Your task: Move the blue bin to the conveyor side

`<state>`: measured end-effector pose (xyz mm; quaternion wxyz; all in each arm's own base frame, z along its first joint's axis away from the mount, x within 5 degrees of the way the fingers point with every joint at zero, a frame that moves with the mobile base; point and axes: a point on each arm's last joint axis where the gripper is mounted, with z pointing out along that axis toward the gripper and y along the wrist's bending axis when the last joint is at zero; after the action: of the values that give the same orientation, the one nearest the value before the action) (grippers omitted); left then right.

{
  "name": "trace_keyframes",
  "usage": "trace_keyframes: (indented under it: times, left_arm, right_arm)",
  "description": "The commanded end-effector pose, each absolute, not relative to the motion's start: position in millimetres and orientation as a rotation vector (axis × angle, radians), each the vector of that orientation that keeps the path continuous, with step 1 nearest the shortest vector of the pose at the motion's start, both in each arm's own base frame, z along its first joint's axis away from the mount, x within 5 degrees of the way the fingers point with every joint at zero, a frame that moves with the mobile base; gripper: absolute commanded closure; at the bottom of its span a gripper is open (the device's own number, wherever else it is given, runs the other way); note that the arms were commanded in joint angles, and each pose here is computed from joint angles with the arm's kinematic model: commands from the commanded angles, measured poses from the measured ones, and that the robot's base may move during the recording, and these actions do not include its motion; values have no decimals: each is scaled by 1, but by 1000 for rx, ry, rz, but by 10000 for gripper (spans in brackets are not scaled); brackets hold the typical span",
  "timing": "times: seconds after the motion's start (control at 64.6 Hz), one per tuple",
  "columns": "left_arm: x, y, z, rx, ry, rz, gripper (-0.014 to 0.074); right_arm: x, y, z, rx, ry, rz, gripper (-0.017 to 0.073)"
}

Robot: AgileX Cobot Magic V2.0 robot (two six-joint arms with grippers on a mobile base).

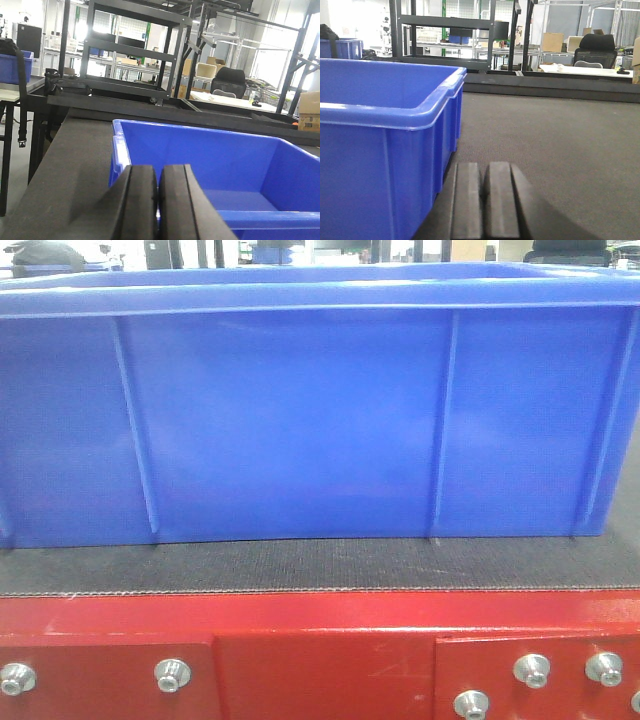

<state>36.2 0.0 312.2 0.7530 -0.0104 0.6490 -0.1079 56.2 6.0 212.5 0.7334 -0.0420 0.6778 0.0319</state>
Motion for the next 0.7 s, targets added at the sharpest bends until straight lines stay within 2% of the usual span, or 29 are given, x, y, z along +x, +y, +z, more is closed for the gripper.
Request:
trace_keyframes:
  times: [0.0, 0.17, 0.263, 0.387, 0.511, 0.681]
  left_arm:
    - [35, 0, 314, -16, 1394, -247, 582]
    - [32, 0, 314, -25, 1377, -267, 582]
    - [27, 0, 308, 73, 1354, -163, 582]
    - [36, -3, 280, 173, 1427, -57, 582]
    - [46, -5, 250, 77, 1499, -121, 582]
    - [55, -1, 223, -2, 1440, -44, 582]
  right_arm:
    - [56, 6, 214, -86, 1470, 68, 641]
    - [56, 6, 214, -86, 1470, 68, 641]
    - [56, 6, 214, -86, 1470, 68, 641]
    - [56, 6, 214, -86, 1470, 68, 641]
    - [56, 6, 214, -86, 1470, 68, 641]
    - [56, 6, 214, -86, 1470, 68, 641]
